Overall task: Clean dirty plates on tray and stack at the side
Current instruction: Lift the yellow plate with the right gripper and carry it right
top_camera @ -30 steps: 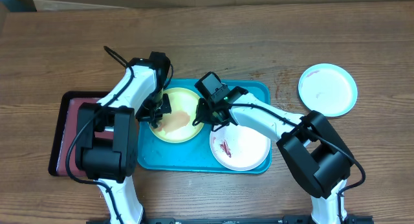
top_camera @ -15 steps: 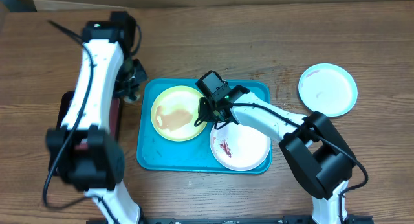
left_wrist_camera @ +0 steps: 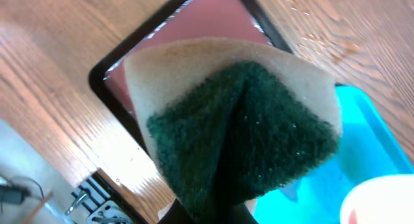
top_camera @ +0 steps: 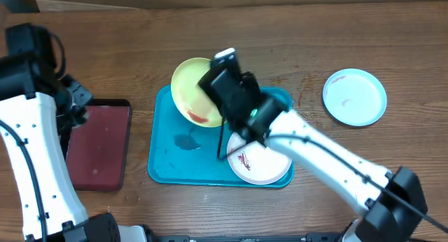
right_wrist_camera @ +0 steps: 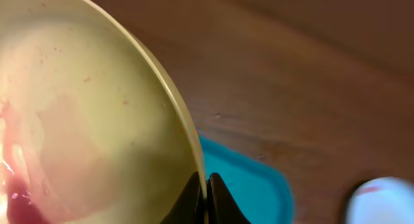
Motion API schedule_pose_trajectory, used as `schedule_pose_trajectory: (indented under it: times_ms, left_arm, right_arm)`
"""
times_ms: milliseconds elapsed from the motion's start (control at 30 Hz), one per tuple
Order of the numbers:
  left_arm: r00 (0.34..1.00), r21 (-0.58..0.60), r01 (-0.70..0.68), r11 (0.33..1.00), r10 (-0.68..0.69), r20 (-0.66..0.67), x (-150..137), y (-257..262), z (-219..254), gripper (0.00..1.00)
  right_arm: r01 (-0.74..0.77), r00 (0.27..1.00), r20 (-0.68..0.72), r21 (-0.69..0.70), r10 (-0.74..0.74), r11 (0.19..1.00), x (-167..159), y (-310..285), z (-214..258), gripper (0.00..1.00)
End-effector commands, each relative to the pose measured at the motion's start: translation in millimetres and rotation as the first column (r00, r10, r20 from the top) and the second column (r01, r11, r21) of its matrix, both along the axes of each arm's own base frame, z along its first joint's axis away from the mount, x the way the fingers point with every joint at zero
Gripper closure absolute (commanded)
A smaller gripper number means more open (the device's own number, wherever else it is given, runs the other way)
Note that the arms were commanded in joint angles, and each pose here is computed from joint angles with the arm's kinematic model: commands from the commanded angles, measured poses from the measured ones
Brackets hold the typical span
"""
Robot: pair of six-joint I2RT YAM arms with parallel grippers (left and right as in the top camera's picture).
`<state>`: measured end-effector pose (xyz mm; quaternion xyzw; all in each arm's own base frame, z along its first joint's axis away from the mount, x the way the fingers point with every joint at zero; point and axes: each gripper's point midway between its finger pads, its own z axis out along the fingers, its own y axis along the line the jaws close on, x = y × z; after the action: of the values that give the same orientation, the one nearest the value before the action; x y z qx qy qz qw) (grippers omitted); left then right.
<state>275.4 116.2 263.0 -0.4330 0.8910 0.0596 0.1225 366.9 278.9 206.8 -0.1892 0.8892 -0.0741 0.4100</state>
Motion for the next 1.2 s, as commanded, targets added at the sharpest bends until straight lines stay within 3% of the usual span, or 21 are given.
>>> schedule_pose_trajectory:
  times_ms: [0,133,400,600,767,867,967,1067,1167]
  left_arm:
    - [0.998,-0.048,-0.067,0.997,0.066,-0.014,-6.1,9.3,-11.0,0.96]
    - [0.995,-0.056,-0.095,0.994,0.093,-0.038,-11.9,15.6,-19.8,0.96]
    - [0.995,-0.053,-0.096,0.994,0.094,-0.037,-11.6,16.4,-20.0,0.96]
    - [0.995,-0.052,-0.096,0.994,0.094,-0.031,-10.2,16.9,-19.8,0.96]
    - [0.995,-0.053,-0.096,0.994,0.094,-0.035,-10.7,16.7,-20.9,0.96]
    - [0.995,-0.056,-0.096,0.994,0.094,-0.046,-12.0,16.1,-24.4,0.96]
    - [0.994,-0.059,-0.097,0.994,0.094,-0.054,-11.7,16.2,-30.6,0.96]
    - [0.994,-0.062,-0.097,0.993,0.093,-0.062,-10.2,16.8,-39.5,0.96]
    - [0.993,-0.066,-0.098,0.993,0.093,-0.075,-10.2,16.7,-49.6,0.96]
  right_arm:
    - [0.104,0.961,0.276,-0.295,-0.019,0.95,-5.0,-19.7,62.5,0.96]
    - [0.126,0.916,0.395,-0.443,0.067,0.887,-33.2,2.0,93.3,0.96]
    - [0.199,0.882,0.46,-0.556,0.099,0.807,-41.9,3.5,121.3,0.96]
    - [0.242,0.87,0.489,-0.539,0.065,0.807,-41.6,-0.5,127.8,0.96]
    - [0.26,0.869,0.492,-0.38,-0.044,0.888,-29.3,-11.4,112.3,0.96]
    - [0.236,0.92,0.368,-0.24,-0.136,0.942,-12.6,-30.2,74.6,0.96]
    - [0.268,0.956,0.131,-0.03,-0.262,0.963,-1.3,-50.7,29.3,0.96]
    - [0.382,0.92,-0.164,0.179,-0.355,0.907,7.7,-73.8,-6.9,0.96]
    - [0.49,0.85,-0.358,0.273,-0.386,0.828,18.0,-105.4,-23.9,0.96]
